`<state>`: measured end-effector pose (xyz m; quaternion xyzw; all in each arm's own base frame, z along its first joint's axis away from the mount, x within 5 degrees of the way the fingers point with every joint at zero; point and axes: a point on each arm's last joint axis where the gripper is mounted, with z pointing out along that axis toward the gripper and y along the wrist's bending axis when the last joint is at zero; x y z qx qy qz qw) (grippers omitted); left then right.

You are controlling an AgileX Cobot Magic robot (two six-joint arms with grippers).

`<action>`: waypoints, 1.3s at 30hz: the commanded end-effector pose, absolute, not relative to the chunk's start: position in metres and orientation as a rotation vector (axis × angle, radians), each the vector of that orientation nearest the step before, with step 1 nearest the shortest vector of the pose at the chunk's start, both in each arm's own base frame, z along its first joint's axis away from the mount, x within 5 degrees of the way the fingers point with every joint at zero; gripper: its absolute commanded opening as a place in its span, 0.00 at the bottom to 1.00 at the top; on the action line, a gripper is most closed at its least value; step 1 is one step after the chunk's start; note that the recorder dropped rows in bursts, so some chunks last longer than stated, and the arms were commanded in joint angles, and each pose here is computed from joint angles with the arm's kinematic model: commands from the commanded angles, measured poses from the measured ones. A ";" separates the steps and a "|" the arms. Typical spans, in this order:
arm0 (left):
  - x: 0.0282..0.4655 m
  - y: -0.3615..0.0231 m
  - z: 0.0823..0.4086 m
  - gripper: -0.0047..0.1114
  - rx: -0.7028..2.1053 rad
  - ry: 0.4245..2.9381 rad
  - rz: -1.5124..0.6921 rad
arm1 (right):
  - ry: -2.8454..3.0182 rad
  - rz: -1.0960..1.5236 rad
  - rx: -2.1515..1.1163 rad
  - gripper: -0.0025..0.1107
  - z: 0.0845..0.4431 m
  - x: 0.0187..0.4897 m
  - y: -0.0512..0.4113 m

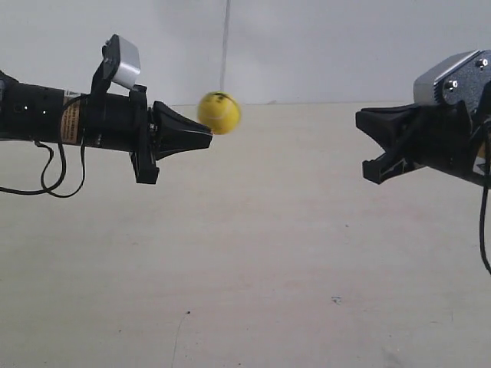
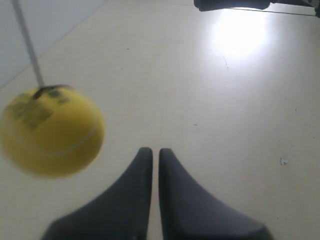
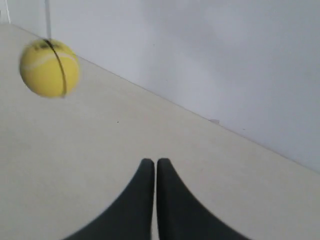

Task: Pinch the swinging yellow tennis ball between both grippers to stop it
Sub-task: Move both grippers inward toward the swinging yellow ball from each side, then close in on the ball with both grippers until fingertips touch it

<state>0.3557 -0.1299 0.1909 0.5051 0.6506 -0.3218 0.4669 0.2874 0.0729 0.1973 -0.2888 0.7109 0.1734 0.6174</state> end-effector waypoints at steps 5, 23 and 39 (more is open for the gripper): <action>0.357 -0.132 0.193 0.08 1.230 1.572 -0.787 | 1.724 0.381 -0.654 0.02 0.176 0.318 0.074; 0.362 -0.133 0.183 0.08 1.286 1.476 -0.691 | 1.749 0.422 -0.662 0.02 0.163 0.326 0.077; 0.373 -0.131 0.190 0.08 1.144 1.433 -0.640 | 1.671 0.450 -0.664 0.02 0.171 0.331 0.081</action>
